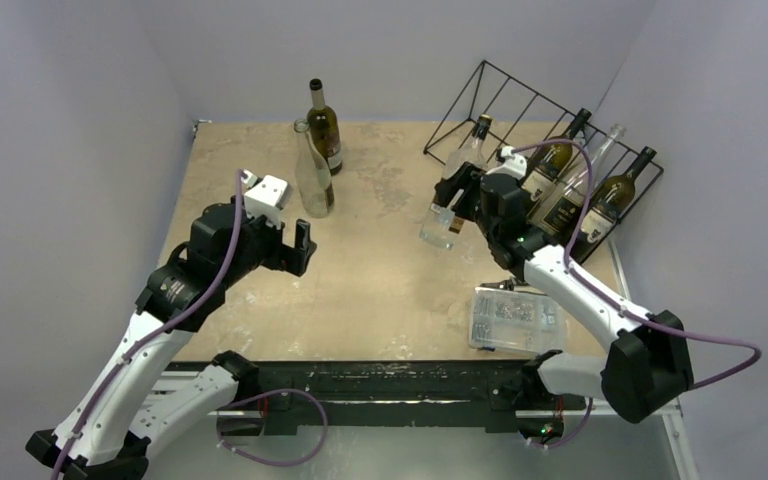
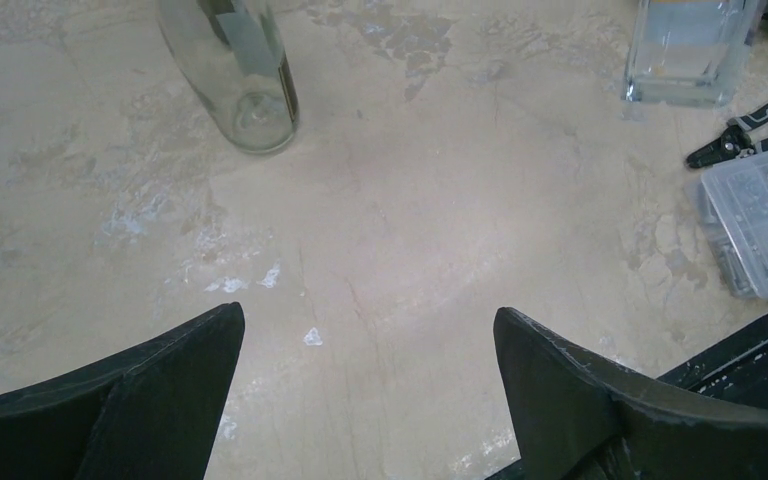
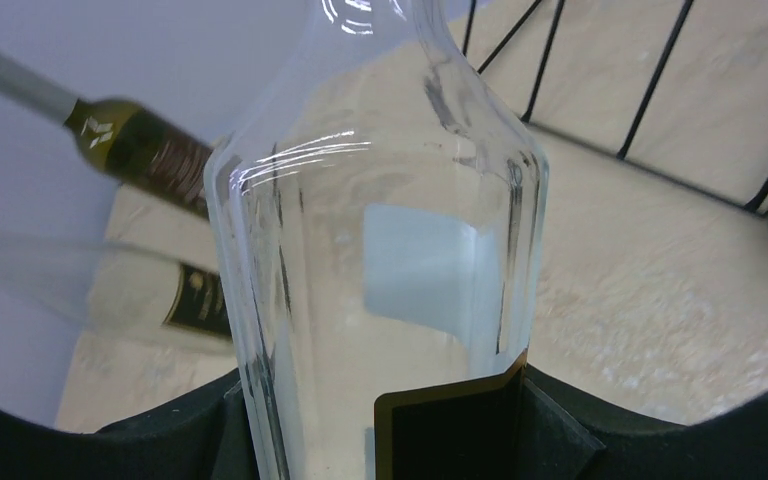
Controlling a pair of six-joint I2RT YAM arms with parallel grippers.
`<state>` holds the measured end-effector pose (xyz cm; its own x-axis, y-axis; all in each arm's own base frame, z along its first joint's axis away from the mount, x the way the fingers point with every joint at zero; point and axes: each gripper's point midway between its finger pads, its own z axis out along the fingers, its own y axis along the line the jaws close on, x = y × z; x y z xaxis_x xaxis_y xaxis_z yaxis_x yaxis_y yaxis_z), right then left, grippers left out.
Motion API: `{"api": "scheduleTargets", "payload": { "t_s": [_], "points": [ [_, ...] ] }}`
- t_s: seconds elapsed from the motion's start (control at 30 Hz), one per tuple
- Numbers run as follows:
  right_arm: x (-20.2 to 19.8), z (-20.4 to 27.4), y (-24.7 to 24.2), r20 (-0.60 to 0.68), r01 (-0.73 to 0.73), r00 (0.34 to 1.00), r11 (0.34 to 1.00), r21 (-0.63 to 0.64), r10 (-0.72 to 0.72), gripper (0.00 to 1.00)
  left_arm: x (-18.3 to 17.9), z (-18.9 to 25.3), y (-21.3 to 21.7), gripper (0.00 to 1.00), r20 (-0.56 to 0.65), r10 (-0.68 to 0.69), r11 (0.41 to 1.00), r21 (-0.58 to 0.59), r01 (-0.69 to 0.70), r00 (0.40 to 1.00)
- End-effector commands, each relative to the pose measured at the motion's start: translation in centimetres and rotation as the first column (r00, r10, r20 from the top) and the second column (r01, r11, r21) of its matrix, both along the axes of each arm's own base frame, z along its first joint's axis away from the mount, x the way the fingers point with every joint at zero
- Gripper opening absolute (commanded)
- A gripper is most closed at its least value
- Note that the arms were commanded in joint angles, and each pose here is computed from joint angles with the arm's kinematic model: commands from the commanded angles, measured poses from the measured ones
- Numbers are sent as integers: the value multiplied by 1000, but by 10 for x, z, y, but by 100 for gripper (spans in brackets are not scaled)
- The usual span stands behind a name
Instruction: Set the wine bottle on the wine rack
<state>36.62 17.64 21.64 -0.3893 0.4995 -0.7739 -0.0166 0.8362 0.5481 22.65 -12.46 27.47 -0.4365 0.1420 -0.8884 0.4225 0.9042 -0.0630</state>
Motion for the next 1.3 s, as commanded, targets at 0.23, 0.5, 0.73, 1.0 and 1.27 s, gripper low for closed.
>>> {"api": "scheduleTargets", "payload": {
  "t_s": [0.23,0.5,0.73,1.0,1.27],
  "points": [
    [110,83,-93,216,409,895,911,-49,-390,0,1,18,9,95,86,28,1000,-10,-27,996],
    [168,67,-148,189,580,813,798,-166,-551,0,-1,18,8,95,83,20,1000,-16,-19,996],
    [201,48,-179,208,677,736,694,-243,-645,0,0,17,7,95,80,17,1000,-16,-16,997],
    [223,32,-194,238,727,684,619,-297,-690,0,3,9,2,94,48,4,1000,-3,-4,999],
    [226,1,-203,250,745,659,570,-347,-709,0,5,9,6,94,54,22,1000,1,-22,998]
  ]
}}
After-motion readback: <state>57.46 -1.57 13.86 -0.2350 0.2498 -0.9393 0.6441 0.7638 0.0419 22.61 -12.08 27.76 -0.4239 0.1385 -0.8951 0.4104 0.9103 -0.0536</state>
